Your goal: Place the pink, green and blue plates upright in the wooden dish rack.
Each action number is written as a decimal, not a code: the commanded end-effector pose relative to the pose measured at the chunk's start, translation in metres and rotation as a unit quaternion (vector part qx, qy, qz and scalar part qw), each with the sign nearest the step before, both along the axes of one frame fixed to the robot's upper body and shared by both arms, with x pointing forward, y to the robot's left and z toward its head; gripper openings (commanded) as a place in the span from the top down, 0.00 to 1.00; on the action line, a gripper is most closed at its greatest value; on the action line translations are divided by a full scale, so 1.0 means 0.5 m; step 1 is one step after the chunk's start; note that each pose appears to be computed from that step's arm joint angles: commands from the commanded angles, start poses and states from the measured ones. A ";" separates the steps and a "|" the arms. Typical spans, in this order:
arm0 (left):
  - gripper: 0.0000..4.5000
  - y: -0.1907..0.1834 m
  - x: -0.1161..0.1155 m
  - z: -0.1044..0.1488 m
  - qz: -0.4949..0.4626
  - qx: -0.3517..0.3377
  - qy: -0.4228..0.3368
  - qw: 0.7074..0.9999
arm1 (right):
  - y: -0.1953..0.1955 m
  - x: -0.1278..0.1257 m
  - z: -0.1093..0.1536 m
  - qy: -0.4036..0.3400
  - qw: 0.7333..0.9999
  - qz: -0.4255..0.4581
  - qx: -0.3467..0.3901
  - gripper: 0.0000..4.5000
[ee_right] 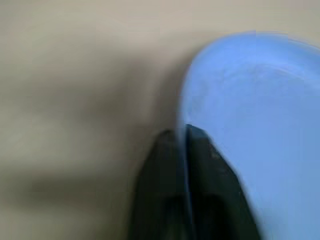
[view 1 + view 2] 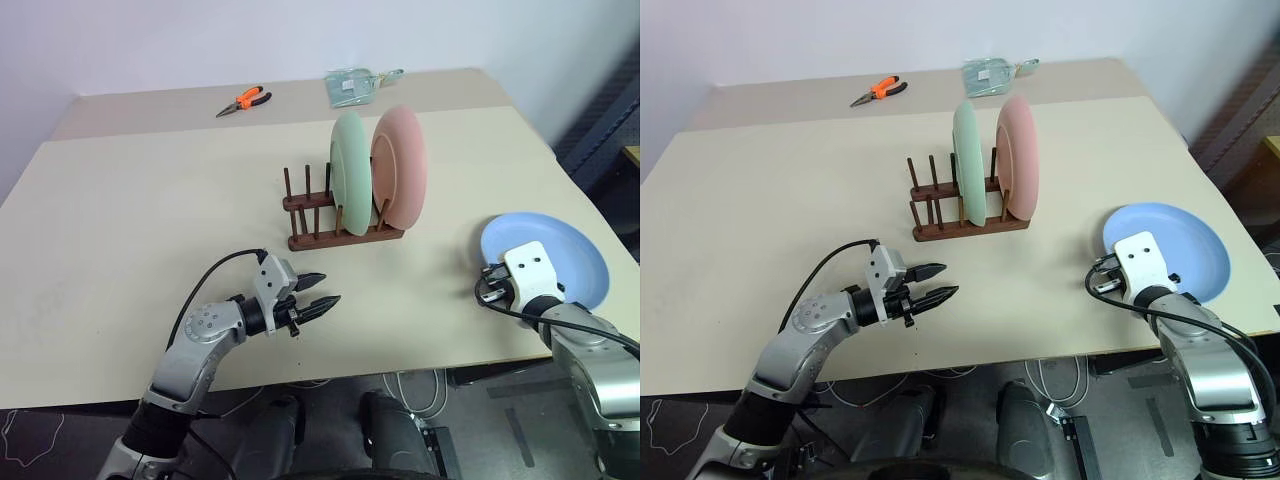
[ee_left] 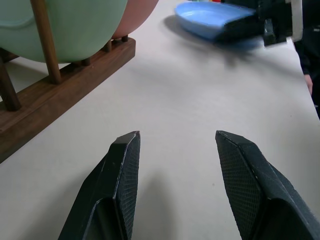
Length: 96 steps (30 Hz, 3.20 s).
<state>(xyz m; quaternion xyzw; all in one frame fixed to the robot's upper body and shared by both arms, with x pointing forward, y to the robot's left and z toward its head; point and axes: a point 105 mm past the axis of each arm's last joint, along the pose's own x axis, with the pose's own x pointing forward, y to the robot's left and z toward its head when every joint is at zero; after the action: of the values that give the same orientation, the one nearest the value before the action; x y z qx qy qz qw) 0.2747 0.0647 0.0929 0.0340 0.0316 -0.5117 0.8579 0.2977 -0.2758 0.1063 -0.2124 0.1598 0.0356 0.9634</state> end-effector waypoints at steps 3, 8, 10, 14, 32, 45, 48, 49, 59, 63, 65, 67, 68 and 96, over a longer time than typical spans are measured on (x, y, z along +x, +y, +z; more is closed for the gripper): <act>0.46 0.004 0.006 0.017 0.008 0.000 -0.027 1.000 | 0.028 0.030 0.154 -0.154 0.984 0.038 -0.082 0.99; 0.46 0.022 0.026 0.011 0.037 0.006 -0.034 0.999 | 0.144 0.035 0.361 -0.315 0.926 0.170 -0.123 0.99; 0.46 0.033 0.032 0.005 0.047 0.010 -0.032 0.998 | 0.191 0.032 0.423 -0.348 0.902 0.229 -0.113 0.99; 0.46 0.058 0.039 -0.006 0.067 0.021 -0.031 0.997 | 0.299 0.015 0.505 -0.372 0.853 0.364 -0.026 0.99; 0.46 0.056 0.029 -0.027 0.086 0.012 -0.015 0.996 | 0.475 -0.025 0.572 -0.175 0.566 0.458 0.663 0.99; 0.46 0.115 0.031 -0.021 0.130 0.019 -0.019 0.991 | 0.567 0.016 0.415 -0.021 0.660 0.366 0.656 0.99; 0.46 0.140 0.028 -0.024 0.146 0.031 -0.018 0.989 | 0.571 0.023 0.406 -0.013 0.667 0.358 0.654 0.99; 0.46 0.145 0.026 -0.024 0.148 0.033 -0.018 0.988 | 0.572 0.027 0.403 -0.012 0.672 0.352 0.652 0.99; 0.46 0.152 0.008 -0.015 0.150 0.027 -0.019 0.988 | 0.569 0.074 0.382 -0.019 0.703 0.304 0.643 0.99; 0.46 0.152 0.009 -0.013 0.149 0.028 -0.020 0.988 | 0.569 0.089 0.381 -0.024 0.713 0.293 0.636 0.99; 0.46 0.151 0.010 -0.012 0.149 0.028 -0.021 0.988 | 0.570 0.091 0.383 -0.028 0.717 0.296 0.631 0.79; 0.46 0.151 0.010 -0.012 0.149 0.028 -0.021 0.988 | 0.570 0.092 0.388 -0.038 0.725 0.300 0.619 0.58; 0.46 0.151 0.011 -0.012 0.149 0.028 -0.021 0.988 | 0.571 0.092 0.392 -0.045 0.730 0.304 0.610 0.46; 0.46 0.280 0.070 -0.005 0.310 0.079 -0.088 0.943 | 0.071 0.105 0.175 -0.118 0.973 0.192 0.057 0.14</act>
<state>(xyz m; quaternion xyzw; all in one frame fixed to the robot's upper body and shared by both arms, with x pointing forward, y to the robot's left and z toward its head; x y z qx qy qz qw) 0.3073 0.1980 0.0791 0.1158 0.0273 -0.2238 0.9673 0.3519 -0.2489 0.1817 -0.1436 0.0298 0.1813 0.9724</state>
